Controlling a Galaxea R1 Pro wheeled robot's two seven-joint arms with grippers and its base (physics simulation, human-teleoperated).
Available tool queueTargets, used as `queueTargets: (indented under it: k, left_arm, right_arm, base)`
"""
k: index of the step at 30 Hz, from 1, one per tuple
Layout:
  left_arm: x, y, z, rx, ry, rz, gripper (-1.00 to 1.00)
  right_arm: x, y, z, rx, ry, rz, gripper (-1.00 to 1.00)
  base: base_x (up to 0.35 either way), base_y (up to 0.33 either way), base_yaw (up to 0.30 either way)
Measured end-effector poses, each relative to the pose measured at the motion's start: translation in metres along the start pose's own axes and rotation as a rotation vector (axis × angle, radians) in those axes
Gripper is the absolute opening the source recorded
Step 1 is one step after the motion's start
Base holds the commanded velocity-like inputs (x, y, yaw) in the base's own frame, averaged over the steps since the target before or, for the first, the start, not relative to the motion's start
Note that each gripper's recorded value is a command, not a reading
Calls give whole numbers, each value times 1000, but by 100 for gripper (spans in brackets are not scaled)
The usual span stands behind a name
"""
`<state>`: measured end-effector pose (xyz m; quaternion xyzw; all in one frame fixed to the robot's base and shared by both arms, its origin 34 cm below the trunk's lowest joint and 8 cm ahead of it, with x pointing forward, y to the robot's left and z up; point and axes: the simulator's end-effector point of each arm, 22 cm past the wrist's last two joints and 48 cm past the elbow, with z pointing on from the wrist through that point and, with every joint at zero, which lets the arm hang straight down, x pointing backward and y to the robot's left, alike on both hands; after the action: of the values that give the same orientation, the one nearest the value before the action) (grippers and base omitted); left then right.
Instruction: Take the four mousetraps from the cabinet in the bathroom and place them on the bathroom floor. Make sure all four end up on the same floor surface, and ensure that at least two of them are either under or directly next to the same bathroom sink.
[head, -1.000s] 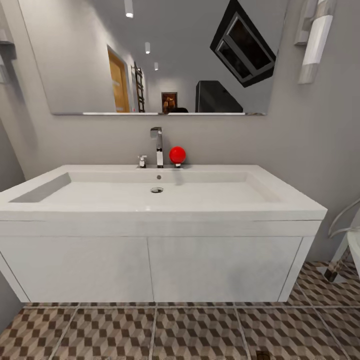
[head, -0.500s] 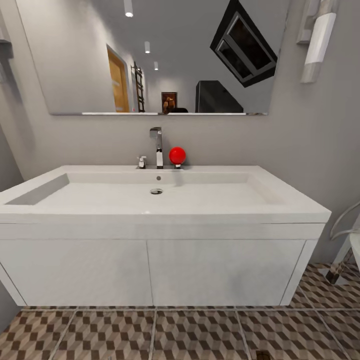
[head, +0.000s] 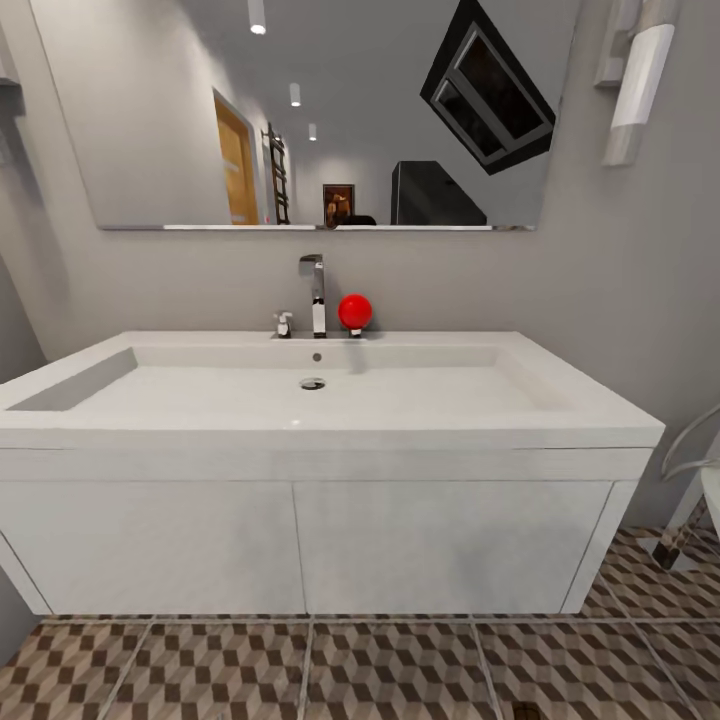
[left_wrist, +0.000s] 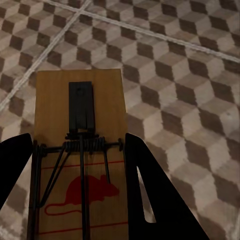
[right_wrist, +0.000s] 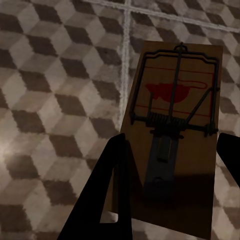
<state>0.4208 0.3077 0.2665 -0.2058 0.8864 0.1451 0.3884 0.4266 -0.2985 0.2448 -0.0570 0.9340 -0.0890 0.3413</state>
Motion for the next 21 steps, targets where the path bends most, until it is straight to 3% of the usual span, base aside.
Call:
queueTargets:
  k: [21]
  left_arm:
    - [37, 6, 17, -10, 16, 9, -100]
  right_arm:
    - [35, 9, 20, -4, 19, -3, -100]
  base:
    - [0, 0, 0]
